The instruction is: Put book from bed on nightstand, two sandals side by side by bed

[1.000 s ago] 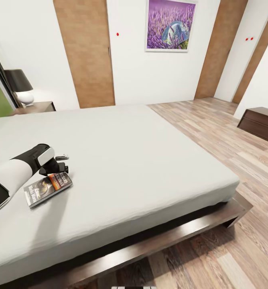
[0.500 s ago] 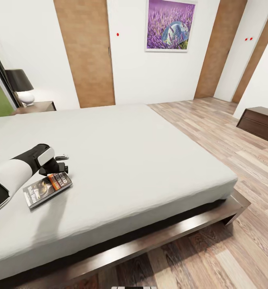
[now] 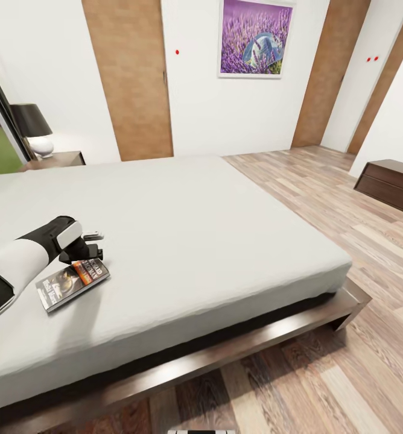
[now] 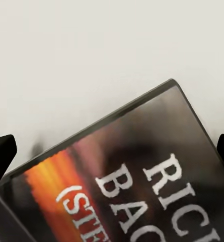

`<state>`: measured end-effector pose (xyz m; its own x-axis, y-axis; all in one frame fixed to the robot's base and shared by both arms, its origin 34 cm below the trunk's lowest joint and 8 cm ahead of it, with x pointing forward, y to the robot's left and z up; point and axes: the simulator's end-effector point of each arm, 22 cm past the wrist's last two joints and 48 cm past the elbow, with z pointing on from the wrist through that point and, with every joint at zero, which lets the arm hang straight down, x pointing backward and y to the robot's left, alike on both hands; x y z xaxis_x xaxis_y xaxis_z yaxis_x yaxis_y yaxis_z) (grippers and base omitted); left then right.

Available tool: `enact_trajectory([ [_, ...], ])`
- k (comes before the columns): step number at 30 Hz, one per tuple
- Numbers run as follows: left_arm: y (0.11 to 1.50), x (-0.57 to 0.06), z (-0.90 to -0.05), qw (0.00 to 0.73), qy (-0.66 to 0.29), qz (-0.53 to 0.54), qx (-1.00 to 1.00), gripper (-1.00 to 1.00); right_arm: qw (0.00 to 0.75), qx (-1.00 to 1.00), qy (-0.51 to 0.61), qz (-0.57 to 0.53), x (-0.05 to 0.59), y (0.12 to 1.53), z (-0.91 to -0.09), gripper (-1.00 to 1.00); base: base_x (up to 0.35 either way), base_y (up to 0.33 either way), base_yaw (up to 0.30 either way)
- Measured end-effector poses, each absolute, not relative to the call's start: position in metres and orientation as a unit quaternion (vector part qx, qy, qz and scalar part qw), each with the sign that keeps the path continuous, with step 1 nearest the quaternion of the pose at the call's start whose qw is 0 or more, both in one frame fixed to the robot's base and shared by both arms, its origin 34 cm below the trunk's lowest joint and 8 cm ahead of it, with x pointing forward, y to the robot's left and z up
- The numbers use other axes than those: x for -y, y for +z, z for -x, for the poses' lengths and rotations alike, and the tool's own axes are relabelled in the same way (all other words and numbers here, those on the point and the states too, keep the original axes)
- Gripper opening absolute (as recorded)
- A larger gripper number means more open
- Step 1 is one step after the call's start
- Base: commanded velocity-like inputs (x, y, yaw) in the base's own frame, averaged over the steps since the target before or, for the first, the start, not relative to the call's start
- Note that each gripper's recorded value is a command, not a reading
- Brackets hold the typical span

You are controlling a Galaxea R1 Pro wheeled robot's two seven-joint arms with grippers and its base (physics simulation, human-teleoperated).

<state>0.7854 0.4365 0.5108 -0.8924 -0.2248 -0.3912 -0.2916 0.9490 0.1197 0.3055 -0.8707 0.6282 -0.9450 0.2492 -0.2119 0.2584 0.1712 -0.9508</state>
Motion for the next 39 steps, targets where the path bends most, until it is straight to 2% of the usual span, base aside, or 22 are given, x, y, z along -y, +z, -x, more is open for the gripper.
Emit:
enact_trajectory([
  [20, 0.511, -0.437, -0.785, 0.190, 0.090, 0.132, -0.969, 1.00, 0.004, -0.765, -0.622, -0.166, 0.871, 0.629, -0.305, 1.00, -0.017, 0.000, 0.001],
  [39, 0.509, -0.425, -0.791, 0.193, 0.063, 0.142, -0.969, 1.00, 0.000, -0.765, -0.623, -0.163, 0.871, 0.627, -0.306, 1.00, 0.000, 0.000, 0.133],
])
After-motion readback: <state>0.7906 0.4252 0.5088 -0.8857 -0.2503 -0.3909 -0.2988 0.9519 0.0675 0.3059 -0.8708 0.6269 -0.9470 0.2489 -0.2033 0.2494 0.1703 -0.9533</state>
